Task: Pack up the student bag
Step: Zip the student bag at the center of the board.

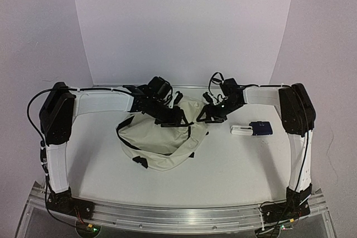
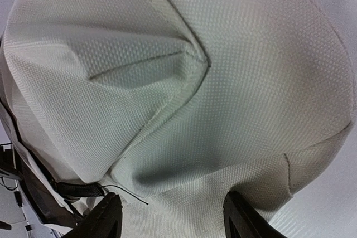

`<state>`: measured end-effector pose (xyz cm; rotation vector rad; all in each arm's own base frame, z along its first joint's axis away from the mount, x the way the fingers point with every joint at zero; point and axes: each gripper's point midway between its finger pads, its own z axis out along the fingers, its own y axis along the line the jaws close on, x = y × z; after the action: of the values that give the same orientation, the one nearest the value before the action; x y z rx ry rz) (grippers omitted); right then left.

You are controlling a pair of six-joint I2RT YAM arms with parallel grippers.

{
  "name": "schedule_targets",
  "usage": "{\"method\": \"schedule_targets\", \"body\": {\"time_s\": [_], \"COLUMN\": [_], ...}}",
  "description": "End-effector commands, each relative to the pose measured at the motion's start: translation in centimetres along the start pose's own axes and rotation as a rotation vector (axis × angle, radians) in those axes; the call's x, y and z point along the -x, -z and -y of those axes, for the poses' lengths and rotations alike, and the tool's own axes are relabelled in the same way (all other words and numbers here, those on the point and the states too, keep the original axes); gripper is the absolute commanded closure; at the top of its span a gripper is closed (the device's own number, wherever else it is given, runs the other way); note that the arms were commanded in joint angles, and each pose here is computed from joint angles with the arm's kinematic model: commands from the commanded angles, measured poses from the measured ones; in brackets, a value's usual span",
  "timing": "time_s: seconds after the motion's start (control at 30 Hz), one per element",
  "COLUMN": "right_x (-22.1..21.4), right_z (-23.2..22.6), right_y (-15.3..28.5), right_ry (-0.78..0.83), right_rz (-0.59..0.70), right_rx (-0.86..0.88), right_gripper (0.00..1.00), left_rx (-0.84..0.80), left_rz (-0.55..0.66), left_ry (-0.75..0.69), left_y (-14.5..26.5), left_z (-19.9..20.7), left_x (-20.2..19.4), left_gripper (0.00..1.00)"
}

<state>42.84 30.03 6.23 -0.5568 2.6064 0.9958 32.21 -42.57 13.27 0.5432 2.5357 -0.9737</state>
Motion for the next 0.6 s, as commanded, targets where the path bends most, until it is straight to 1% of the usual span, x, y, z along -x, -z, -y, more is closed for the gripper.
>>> {"method": "schedule_targets", "body": {"time_s": [0.0,0.3,0.43,0.57], "right_x": [-0.7,-1.4,-1.6,-1.9], "right_z": [-1.0,-1.7,-2.0,-2.3], "right_y": [-0.1,0.3,0.1,-0.2], "right_ry": [-0.02,-0.021,-0.017,-0.012], "right_rz": [-0.005,-0.007,-0.009,-0.016], "right_rx": [0.06,0.084,0.089,0.094], "right_gripper": [0.39,0.39,0.39,0.39], "left_rx": [-0.01,0.036,0.028,0.027], "left_rz": [0.005,-0.017,-0.013,-0.014], "left_ry": [-0.012,0.022,0.022,0.012], "left_y": [-1.5,-4.9,-5.9,-6.6], "left_z": [0.9,-0.7,-0.6,-0.2], "left_x": [1.1,0.5,0.9,1.2], "left_gripper": [0.54,0.54,0.55,0.58]}}
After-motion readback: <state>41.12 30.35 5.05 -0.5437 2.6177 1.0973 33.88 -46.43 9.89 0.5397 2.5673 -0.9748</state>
